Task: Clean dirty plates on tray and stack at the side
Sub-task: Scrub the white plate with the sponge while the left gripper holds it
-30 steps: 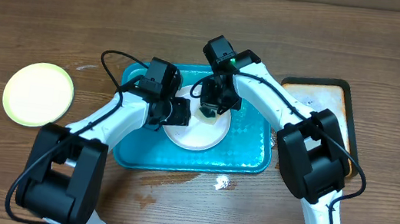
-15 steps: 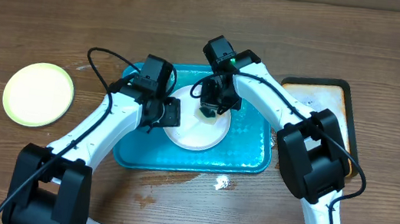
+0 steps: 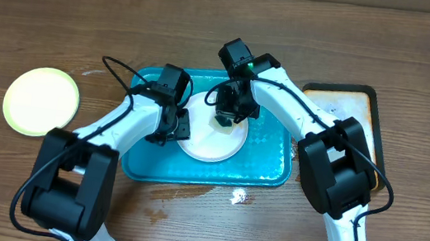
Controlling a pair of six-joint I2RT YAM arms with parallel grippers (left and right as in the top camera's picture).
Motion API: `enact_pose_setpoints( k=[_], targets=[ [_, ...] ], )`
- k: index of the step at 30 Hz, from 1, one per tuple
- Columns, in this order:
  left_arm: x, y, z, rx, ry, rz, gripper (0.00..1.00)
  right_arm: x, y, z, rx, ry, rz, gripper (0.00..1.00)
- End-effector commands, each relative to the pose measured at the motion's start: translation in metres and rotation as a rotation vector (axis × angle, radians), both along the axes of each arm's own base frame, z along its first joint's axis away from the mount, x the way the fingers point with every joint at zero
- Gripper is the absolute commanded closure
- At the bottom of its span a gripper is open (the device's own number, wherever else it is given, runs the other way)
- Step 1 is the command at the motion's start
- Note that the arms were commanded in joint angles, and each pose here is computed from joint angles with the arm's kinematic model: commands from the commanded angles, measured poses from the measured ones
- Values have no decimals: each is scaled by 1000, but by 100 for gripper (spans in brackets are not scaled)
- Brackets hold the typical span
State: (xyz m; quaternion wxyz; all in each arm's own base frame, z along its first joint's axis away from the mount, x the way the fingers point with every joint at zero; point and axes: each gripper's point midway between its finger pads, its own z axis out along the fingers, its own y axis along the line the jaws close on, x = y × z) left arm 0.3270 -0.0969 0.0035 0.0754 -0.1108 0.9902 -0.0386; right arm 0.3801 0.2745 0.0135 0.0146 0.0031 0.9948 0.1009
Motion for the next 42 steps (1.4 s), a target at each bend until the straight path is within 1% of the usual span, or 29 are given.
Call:
enact_pose_setpoints(
  k=[1,2,4,5,14,18,20,22,25,28,31,33,34,37,42],
  targets=[
    [-2,-10,-15,-48,45,10,75,-6,-24,-30,-85,57,-27,96],
    [-2,-12,-16,-62,46,8,79,-6,-25,-30,-86,58,-27,96],
    [0,-16,-16,-82,43,4,93,-6,-25,-30,-87,60,-27,96],
    [1,-17,-16,-88,40,4,96,-7,-25,-30,-87,60,-27,96],
    [1,-30,-13,-155,40,-38,96,-7,-25,-30,-87,60,-23,96],
    [4,-30,-13,-160,30,-25,96,-10,-17,-28,-54,60,59,96],
    [4,-30,-13,-160,29,-21,96,-11,-12,-26,-48,57,71,96],
    [4,-30,-13,-159,28,-21,96,-13,1,-24,-2,54,112,96],
    [4,-30,-13,-156,30,-20,96,-19,37,-14,164,48,220,96],
    [3,-29,-13,-155,34,-20,96,-19,56,-8,240,35,240,96],
    [2,-29,-13,-155,36,-20,96,-15,63,-6,263,26,210,96],
    [2,-29,-13,-154,39,-20,96,-10,61,-7,245,12,170,96],
    [1,-29,-13,-153,44,-20,96,-4,54,-10,207,-4,138,96],
    [-3,-28,-14,-149,58,-18,96,9,27,-18,61,-58,71,96],
    [-7,-26,-15,-139,75,-10,96,18,-23,-24,-173,-100,23,96]
  ],
)
